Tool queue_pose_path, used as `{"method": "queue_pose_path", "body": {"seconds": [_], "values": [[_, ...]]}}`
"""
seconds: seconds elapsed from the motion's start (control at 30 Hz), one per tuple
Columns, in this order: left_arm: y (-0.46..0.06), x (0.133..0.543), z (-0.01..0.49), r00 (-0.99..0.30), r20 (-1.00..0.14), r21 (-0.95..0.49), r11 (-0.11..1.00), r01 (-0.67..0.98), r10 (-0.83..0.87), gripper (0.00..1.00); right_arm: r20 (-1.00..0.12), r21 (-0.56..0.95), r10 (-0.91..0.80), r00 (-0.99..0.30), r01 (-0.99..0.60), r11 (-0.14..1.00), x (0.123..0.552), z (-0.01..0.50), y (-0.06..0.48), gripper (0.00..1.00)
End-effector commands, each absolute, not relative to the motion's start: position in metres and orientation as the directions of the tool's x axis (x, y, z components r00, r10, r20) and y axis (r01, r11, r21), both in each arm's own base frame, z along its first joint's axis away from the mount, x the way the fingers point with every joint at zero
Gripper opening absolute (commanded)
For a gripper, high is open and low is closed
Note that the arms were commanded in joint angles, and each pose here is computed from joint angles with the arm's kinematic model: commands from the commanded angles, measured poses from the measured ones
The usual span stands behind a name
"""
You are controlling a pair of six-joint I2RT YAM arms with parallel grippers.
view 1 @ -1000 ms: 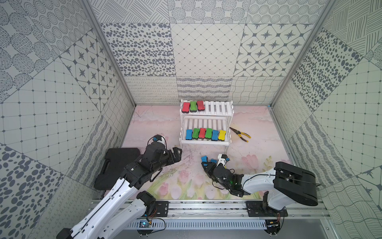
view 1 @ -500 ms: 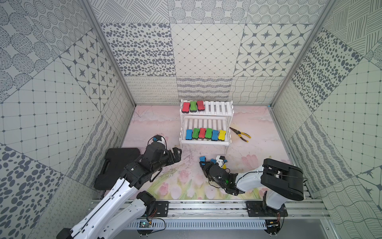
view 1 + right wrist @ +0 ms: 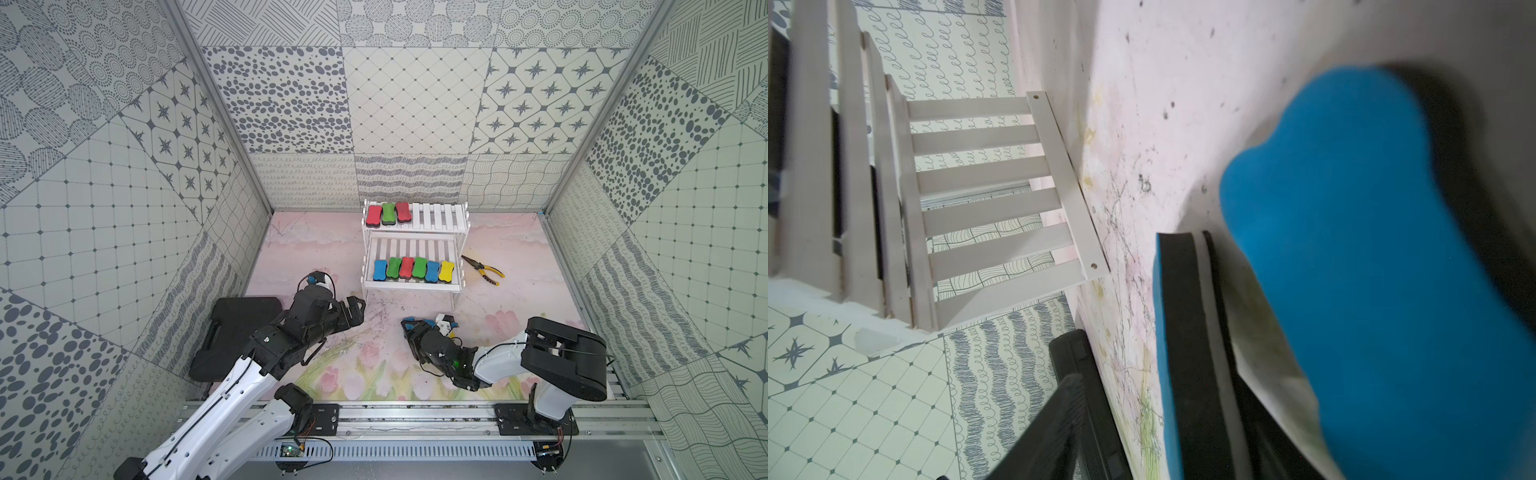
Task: Remove the whiteboard erasers from the shelf
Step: Place the whiteboard eraser at the center of the board, then adjust the whiteboard eraser at the center of the board.
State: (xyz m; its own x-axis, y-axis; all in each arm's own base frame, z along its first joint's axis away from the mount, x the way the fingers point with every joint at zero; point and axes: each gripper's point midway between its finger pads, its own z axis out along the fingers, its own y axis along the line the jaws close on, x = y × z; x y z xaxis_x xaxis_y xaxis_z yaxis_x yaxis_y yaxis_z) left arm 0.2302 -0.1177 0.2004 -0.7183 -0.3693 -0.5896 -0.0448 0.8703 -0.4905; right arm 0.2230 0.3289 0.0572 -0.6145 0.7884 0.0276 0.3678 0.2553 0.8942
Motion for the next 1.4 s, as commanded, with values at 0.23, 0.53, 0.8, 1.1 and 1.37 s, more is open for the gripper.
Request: {"method": "queue_pose_path", "body": {"seconds": [0.23,0.53,0.8,1.1,1.37], "values": [[-0.119,0.232,0.198,-0.729,-0.572,-0.493,0.868,-0.061,-0.376,1.0,0.014,0.841,0.772,-0.635,0.425,0.335,0.203,0.058,0.307,0.67],[-0.119,0.233,0.198,-0.729,-0.569,-0.496,0.866,-0.064,-0.38,1.0,0.028,0.816,0.765,-0.644,0.456,0.354,0.199,0.039,0.31,0.71],[-0.118,0.231,0.197,-0.731,-0.567,-0.493,0.867,-0.068,-0.38,0.99,-0.015,0.782,0.774,-0.633,0.475,0.403,0.199,0.034,0.3,0.8],[-0.118,0.231,0.198,-0.729,-0.573,-0.493,0.868,-0.061,-0.376,1.0,-0.155,0.751,0.823,-0.546,0.476,0.457,0.209,0.042,0.245,0.82],[-0.12,0.229,0.199,-0.733,-0.572,-0.495,0.867,-0.049,-0.368,0.99,-0.268,0.712,0.666,-0.696,0.323,0.624,0.208,0.068,0.262,0.77]]}}
